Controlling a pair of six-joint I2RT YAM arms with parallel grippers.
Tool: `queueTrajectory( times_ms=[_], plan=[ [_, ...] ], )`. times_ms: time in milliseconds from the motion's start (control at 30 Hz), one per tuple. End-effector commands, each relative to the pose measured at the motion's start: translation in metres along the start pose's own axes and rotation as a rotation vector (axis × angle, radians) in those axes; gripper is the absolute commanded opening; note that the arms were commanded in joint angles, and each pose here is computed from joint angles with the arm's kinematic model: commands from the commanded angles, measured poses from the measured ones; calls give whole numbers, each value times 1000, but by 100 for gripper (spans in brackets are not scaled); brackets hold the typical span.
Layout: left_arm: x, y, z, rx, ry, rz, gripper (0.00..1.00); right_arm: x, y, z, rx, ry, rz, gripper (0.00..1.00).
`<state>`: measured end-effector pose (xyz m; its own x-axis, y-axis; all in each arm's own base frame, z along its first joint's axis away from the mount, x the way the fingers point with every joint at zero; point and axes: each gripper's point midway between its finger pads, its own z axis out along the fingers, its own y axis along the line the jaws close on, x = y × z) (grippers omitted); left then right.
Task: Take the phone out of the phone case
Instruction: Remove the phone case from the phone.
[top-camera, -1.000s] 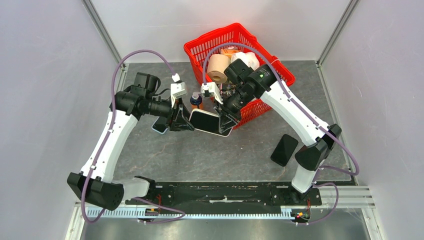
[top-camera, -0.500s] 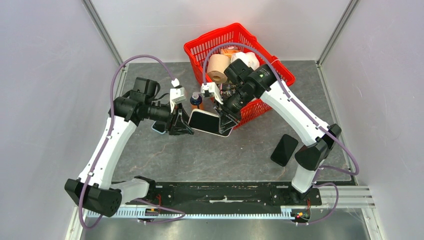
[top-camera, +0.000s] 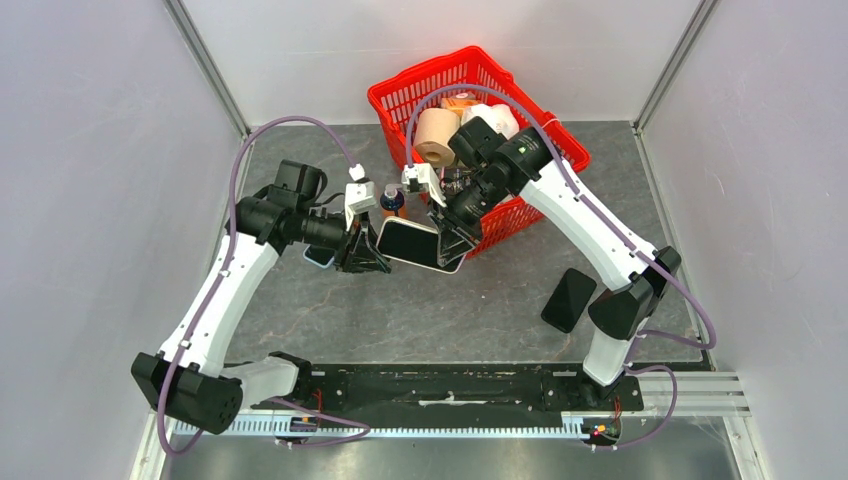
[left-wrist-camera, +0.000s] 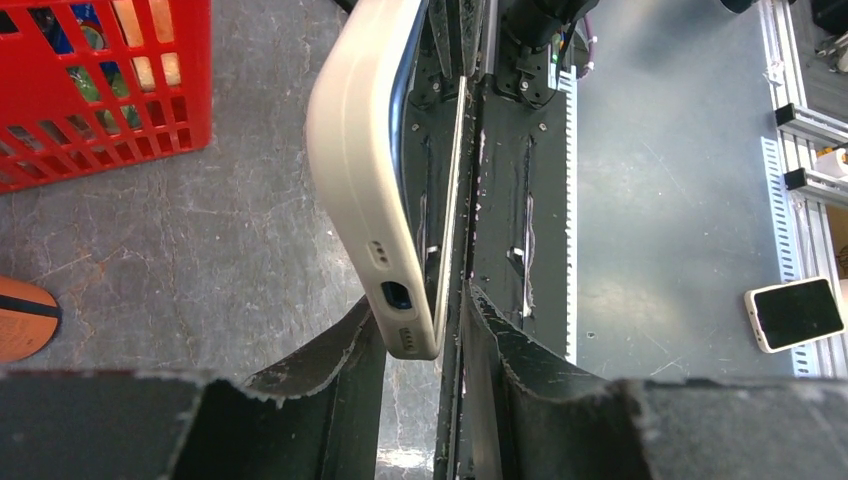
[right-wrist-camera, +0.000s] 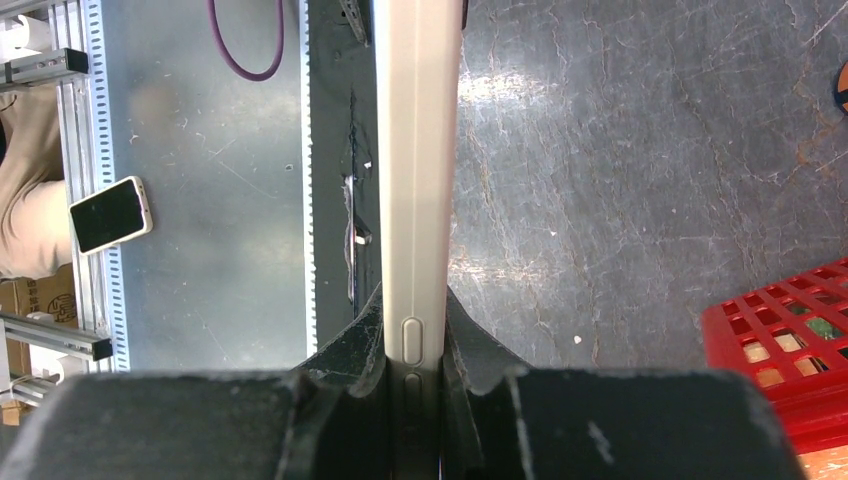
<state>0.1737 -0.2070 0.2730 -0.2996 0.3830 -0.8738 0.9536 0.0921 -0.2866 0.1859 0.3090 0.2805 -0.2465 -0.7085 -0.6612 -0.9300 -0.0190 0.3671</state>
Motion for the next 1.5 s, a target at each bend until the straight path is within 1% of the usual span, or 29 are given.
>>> queueTrajectory(
  times_ms=[0, 400, 633, 933, 1267, 1367, 1400, 1467],
  plan=[
    [-9, -5, 1, 12, -43, 46, 39, -22, 10, -9, -29, -79, -50, 0],
    [-14, -6, 3, 26, -75, 48, 37, -22, 9, -8, -33, -79, -45, 0],
    [-13, -6, 3, 19, -76, 47, 31, -22, 8, -9, -33, -84, -42, 0],
    [-18, -8, 0, 4, -100, 50, 31, -21, 8, -10, -45, -92, -26, 0],
    [-28, -9, -2, 9, -145, 16, 30, -21, 9, -15, -45, -110, -25, 0],
    [-29, -11, -2, 23, -158, 3, 24, -21, 9, -16, -45, -115, -24, 0],
    [-29, -12, -1, 29, -162, -3, 20, -21, 9, -16, -46, -116, -25, 0],
    [-30, -12, -1, 38, -171, -14, 7, -21, 9, -15, -55, -119, -22, 0]
  ],
)
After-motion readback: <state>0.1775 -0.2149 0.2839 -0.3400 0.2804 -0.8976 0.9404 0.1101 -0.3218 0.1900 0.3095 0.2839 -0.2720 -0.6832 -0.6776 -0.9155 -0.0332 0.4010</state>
